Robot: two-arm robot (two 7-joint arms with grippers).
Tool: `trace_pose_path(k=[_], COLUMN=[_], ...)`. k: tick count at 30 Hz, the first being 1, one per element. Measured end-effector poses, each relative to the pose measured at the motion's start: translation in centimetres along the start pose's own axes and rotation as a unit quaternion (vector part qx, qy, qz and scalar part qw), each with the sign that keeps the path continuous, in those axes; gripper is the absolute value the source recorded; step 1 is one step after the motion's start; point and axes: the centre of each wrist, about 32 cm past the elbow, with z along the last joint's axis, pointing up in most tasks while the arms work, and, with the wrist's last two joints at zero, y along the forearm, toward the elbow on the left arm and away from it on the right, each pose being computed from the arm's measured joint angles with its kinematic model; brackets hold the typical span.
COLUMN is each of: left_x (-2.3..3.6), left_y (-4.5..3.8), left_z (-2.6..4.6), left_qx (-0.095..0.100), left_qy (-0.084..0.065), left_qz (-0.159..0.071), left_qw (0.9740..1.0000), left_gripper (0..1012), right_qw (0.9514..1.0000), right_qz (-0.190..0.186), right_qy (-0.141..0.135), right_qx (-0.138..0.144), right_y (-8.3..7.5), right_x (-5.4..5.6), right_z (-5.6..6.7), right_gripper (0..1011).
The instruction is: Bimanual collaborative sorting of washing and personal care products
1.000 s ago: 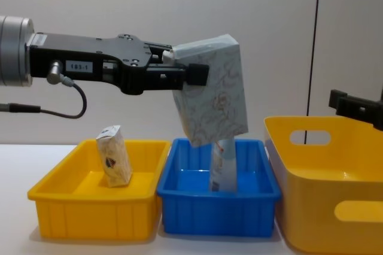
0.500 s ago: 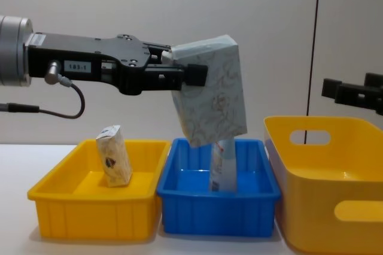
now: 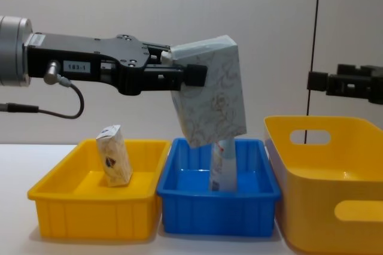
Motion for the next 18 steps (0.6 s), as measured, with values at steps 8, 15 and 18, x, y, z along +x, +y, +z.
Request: trace_pose_path(k=[8, 15, 18], left_x=[0.01, 0.01, 0.01], left_y=[0.01, 0.01, 0.01], left_z=[0.01, 0.02, 0.02], left_qx=[0.0, 0.0, 0.0], left_qy=[0.0, 0.0, 0.0], left_qz=[0.0, 0.0, 0.0], left_qw=[1.0, 1.0, 1.0], left_gripper=[365, 365, 365], right_qw=[0.999, 0.998, 0.9979], right_qz=[0.044, 0.061, 0.063], right_qy=[-0.001, -0.001, -0.001], right_qx=[-0.01, -0.013, -0.013], right_y=[0.9, 1.2, 1.2], right_x=[1.6, 2.3, 2.4], right_z=[0.6, 0.8, 0.9], right_gripper=[1000, 1000, 1000])
